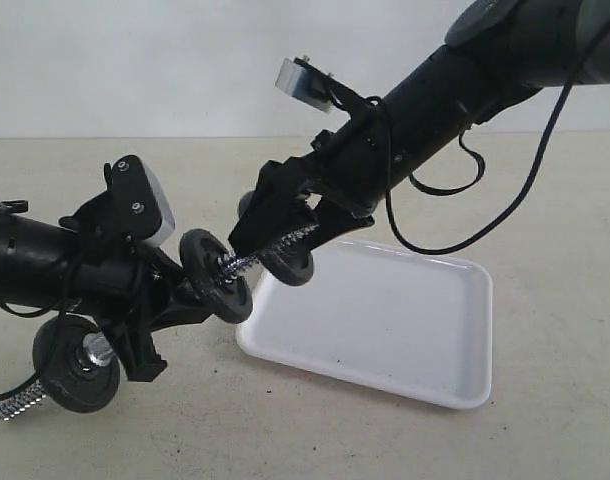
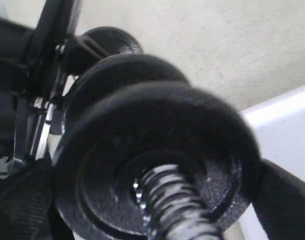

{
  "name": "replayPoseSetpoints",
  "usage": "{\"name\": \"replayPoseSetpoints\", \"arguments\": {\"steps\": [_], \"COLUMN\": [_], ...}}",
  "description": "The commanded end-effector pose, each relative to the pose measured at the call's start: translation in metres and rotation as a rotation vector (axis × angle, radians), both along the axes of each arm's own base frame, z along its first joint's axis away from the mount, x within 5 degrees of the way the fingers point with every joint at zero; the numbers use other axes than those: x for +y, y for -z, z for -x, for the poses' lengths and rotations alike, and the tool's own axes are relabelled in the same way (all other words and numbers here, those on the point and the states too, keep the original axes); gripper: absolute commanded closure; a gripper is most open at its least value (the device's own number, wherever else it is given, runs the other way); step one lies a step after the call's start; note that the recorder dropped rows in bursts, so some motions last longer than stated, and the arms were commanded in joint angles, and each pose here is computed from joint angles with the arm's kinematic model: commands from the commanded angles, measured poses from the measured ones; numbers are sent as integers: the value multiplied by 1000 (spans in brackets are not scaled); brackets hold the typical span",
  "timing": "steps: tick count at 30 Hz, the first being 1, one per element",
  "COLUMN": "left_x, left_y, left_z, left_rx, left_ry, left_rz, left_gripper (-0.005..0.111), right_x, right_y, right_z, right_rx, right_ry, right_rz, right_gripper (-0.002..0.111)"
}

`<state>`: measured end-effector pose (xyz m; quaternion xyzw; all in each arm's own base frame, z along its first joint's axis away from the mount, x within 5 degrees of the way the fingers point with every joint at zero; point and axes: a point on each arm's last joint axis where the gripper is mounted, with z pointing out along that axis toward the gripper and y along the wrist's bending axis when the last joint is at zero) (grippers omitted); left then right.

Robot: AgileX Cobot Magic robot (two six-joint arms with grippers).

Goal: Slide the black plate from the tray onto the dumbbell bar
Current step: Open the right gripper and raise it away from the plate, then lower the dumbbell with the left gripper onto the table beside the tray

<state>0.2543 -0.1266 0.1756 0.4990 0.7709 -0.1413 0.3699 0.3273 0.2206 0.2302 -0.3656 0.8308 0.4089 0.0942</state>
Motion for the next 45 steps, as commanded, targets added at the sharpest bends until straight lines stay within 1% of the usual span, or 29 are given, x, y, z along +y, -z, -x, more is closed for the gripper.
{"name": "replayPoseSetpoints", "arguments": {"steps": [1,3,8,10,11,12,14,15,19,21,22,23,25,26,30,32,35,39,42,45], "left_x": [-7,-7,-6,-6,-5,-4,-3,-3,-2,0,1,0,0,0,0,1,5,7,5,0], "left_y": [-33,-33,-33,-33,-32,-32,-32,-31,-31,-32,-32,-33,-33,-33,-33,-33,-31,-31,-34,-35], "left_z": [-9,-9,-9,-9,-10,-11,-12,-12,-12,-15,-16,-16,-16,-16,-16,-17,-19,-21,-27,-35], "left_rx": [-45,-45,-45,-47,-51,-52,-57,-58,-59,-36,-22,-19,-12,24,99,152,200,213,236,262], "left_ry": [-73,-73,-75,-82,-94,-97,-112,-115,-118,-199,-244,-245,-248,-284,-361,-430,-530,-585,-614,-620], "left_rz": [179,179,178,172,161,158,145,142,139,163,191,201,209,239,302,343,372,381,418,452], "left_gripper": [102,102,102,102,102,102,102,102,102,102,102,102,102,102,102,102,102,102,102,102], "right_x": [11,14,17,19,20,19,15,8,-12,-23,-28,-30,-31,-31,-31,-31,-31,-31,-30,-30], "right_y": [-17,-22,-41,-52,-64,-69,-81,-87,-103,-110,-113,-115,-120,-121,-121,-121,-121,-121,-121,-122], "right_z": [13,11,3,-1,-4,-7,-13,-19,-31,-33,-33,-33,-31,-30,-30,-30,-30,-30,-30,-30], "right_rx": [23,10,-66,-103,-139,-166,-245,-272,-301,-297,-283,-283,-294,-296,-294,-294,-291,-287,-280,-277], "right_ry": [-90,-87,-96,-99,-99,-105,-118,-98,-19,24,54,63,64,64,64,64,67,68,73,76], "right_rz": [-139,-193,-226,-240,-243,-235,-174,-126,-94,-92,-91,-92,-94,-95,-94,-94,-94,-104,-106,-111], "right_gripper": [4,4,4,4,4,4,4,4,4,4,4,4,4,4,4,4,4,4,4,4]}}
